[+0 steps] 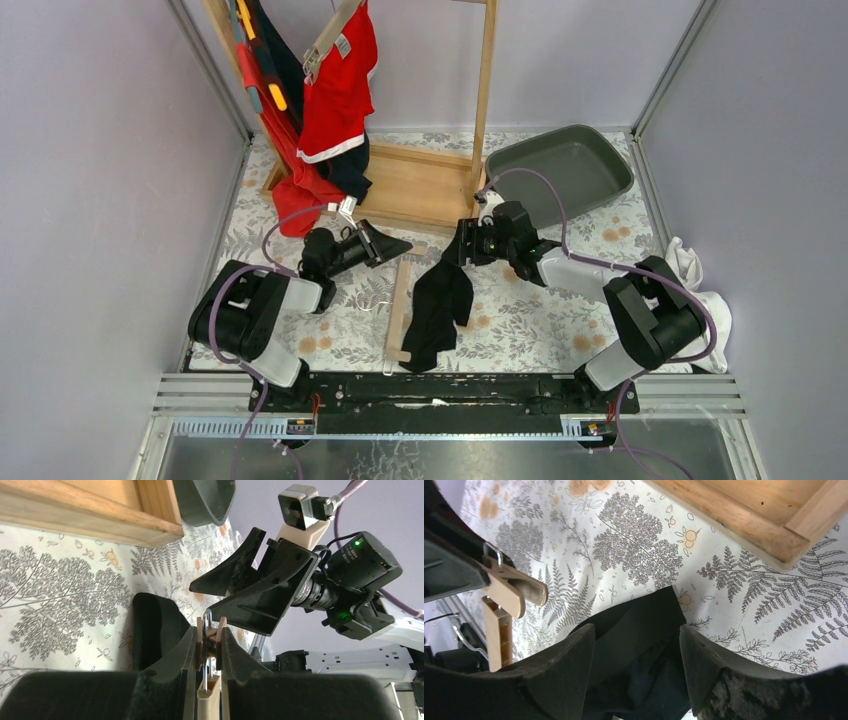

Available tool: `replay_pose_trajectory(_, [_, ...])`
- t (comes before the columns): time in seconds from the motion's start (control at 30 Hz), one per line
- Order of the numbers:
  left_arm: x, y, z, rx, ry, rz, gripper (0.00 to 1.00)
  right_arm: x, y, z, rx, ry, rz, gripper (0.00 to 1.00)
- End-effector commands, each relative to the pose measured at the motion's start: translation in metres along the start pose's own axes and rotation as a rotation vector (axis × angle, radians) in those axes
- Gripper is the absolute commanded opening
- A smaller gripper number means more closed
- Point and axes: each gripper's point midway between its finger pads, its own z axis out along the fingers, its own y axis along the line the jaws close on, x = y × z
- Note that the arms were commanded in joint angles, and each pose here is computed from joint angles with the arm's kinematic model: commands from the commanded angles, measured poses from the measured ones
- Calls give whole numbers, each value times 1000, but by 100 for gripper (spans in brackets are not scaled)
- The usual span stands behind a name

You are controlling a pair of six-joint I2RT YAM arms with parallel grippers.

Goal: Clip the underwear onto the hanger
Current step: Clamp the underwear onto the hanger.

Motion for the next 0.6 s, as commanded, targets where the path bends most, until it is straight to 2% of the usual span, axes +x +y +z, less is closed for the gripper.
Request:
replay_pose_trajectory(0.0, [13,13,-7,-63,61,15,0,-3,1,9,30,19,-52,69])
replay_pose_trajectory(0.3, [28,20,-11,-78,123,7,0,13,-7,31,15,70,-20,68])
replay_pose_trajectory(0.43, [29,20,-12,-84,128,17,0,18,-4,38,-25,91,-4,62])
replay_pose_trajectory(0.5, [29,21,-12,-87,130,16,0,20,-3,41,-37,97,4,54])
replay_pose_trajectory(0.57, [29,22,-11,-90,130,15,0,21,-1,42,-49,99,7,39])
